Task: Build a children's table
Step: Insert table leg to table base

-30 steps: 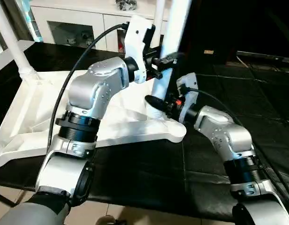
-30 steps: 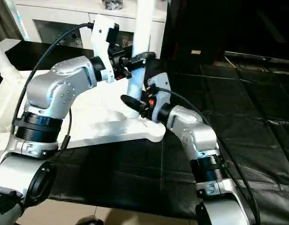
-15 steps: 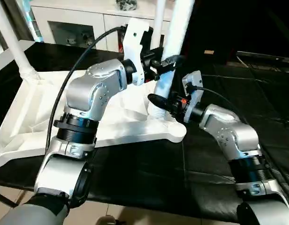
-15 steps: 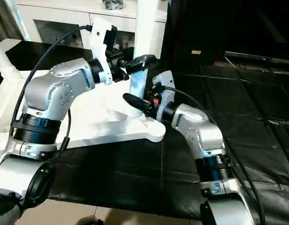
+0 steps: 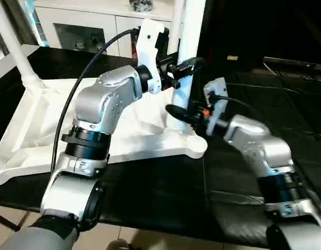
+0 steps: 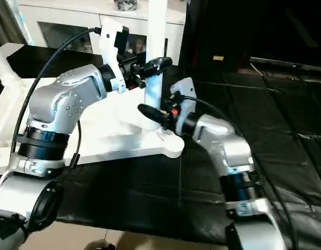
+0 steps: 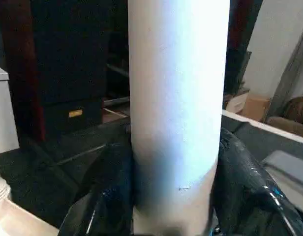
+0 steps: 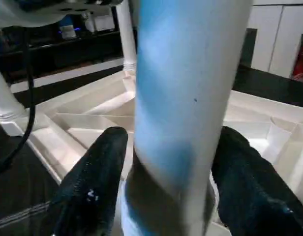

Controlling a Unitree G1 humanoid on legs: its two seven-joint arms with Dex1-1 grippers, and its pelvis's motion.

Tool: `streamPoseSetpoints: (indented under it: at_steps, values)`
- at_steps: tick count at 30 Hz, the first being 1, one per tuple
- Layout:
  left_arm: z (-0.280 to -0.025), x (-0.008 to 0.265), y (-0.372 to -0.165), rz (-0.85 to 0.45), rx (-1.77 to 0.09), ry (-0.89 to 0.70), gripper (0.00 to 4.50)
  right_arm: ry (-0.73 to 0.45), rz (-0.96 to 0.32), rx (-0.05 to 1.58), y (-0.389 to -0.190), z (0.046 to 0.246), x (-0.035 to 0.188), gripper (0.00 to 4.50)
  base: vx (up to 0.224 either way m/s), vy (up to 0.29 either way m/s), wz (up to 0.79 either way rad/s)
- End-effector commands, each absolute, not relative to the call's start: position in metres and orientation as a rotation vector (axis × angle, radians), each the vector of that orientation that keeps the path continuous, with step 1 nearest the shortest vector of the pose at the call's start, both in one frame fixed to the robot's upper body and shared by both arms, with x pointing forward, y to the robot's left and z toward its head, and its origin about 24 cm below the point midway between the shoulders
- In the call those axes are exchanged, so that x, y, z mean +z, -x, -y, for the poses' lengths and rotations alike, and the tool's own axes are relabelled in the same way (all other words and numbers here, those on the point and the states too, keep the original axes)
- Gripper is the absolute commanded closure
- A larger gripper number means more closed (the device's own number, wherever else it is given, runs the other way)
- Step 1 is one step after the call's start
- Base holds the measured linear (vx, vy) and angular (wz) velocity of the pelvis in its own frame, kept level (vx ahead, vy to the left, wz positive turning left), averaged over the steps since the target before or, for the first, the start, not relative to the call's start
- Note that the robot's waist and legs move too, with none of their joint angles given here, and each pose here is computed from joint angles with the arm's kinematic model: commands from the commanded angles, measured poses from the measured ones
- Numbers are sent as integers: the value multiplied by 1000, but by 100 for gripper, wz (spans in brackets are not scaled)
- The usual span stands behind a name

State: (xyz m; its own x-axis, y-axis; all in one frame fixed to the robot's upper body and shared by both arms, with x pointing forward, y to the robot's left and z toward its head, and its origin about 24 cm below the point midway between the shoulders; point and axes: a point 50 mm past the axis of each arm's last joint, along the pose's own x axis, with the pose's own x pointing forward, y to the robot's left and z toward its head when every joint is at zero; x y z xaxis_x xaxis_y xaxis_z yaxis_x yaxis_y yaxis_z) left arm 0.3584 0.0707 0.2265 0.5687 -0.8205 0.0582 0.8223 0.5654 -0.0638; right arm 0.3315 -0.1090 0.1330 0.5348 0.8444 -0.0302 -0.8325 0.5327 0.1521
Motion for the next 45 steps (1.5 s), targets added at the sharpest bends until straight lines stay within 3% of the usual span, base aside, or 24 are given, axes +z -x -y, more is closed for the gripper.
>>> streamPoseSetpoints:
  at_steps: [1,5,6,19,32,38,45]
  values:
    - [-68,233,-356,43,-982,65,266,-107,-71,1053,-330,107,145,141,0,0,0]
    - [-68,234,-356,46,-983,57,266,-27,-72,1019,-332,111,147,125,0,0,0]
    - [-68,234,-356,46,-983,57,266,-51,-99,1097,-328,110,148,125,0,0,0]
    - [-58,232,-344,32,-1112,25,266,-144,-191,1078,-343,116,149,122,0,0,0]
    - [-56,231,-338,20,-1161,4,266,-159,-243,1173,-341,115,147,122,0,0,0]
    - [-56,231,-337,17,-1165,6,266,-140,-255,1188,-339,115,146,192,0,0,0]
    - [-54,231,-335,10,-1185,12,266,-151,-249,1203,-338,114,146,245,0,0,0]
